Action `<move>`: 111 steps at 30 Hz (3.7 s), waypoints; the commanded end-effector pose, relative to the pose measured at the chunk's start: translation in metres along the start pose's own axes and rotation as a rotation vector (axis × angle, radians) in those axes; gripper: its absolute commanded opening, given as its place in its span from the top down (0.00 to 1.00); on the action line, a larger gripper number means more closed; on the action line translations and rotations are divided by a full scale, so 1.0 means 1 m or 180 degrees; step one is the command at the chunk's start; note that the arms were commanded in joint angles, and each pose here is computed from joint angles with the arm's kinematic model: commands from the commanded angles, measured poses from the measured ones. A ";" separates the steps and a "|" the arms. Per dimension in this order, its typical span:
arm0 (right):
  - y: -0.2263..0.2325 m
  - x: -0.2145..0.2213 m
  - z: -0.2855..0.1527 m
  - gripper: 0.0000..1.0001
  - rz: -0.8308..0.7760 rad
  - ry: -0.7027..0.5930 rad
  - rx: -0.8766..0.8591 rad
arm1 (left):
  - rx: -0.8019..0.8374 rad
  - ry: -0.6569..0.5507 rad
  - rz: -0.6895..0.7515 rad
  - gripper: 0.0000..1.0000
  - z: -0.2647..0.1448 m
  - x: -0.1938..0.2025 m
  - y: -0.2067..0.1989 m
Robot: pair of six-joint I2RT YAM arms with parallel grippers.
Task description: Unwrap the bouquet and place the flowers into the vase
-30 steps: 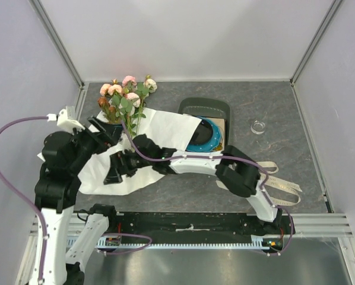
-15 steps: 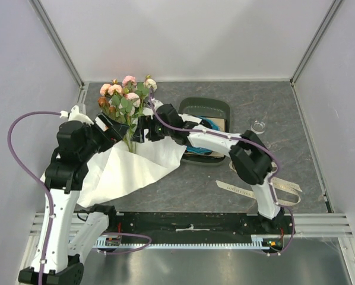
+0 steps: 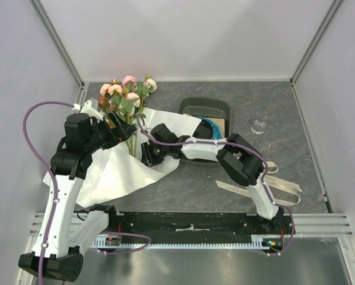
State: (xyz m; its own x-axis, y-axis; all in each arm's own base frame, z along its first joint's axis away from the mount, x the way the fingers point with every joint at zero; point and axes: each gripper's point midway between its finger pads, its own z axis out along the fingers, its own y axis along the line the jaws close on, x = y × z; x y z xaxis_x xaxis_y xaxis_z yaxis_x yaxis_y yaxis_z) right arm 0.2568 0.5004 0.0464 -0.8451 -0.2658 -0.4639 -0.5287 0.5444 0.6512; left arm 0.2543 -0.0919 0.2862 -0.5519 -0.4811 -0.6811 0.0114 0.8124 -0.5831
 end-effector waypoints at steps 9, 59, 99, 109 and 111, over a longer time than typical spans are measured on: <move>0.063 0.054 -0.065 0.51 -0.0632 0.0039 -0.0609 | 0.0303 0.0099 0.0232 0.10 0.005 -0.002 -0.016; -0.047 -0.176 0.046 0.93 0.0133 -0.1641 0.0175 | 0.0073 0.0333 -0.0418 0.42 -0.011 0.076 0.027; 0.135 -0.157 -0.246 1.00 0.0324 -0.2754 -0.1892 | 0.2151 0.1148 0.0073 0.27 0.026 0.088 -0.057; 0.144 -0.141 -0.240 1.00 0.0249 -0.2581 -0.1916 | 0.2462 0.1226 0.0300 0.84 0.020 0.080 -0.074; 0.143 -0.139 -0.241 1.00 0.0158 -0.2559 -0.1862 | 0.2486 0.1213 0.0398 0.98 0.018 0.085 -0.074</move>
State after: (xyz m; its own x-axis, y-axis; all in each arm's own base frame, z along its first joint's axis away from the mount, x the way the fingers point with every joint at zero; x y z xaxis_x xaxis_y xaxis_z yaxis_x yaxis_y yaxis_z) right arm 0.3037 0.4301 0.3115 -0.7002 0.4978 -0.5118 -0.5503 0.0804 0.8311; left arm 0.2244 -0.1951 0.2484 -0.8202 -0.1967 -0.5372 0.4530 0.3503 -0.8198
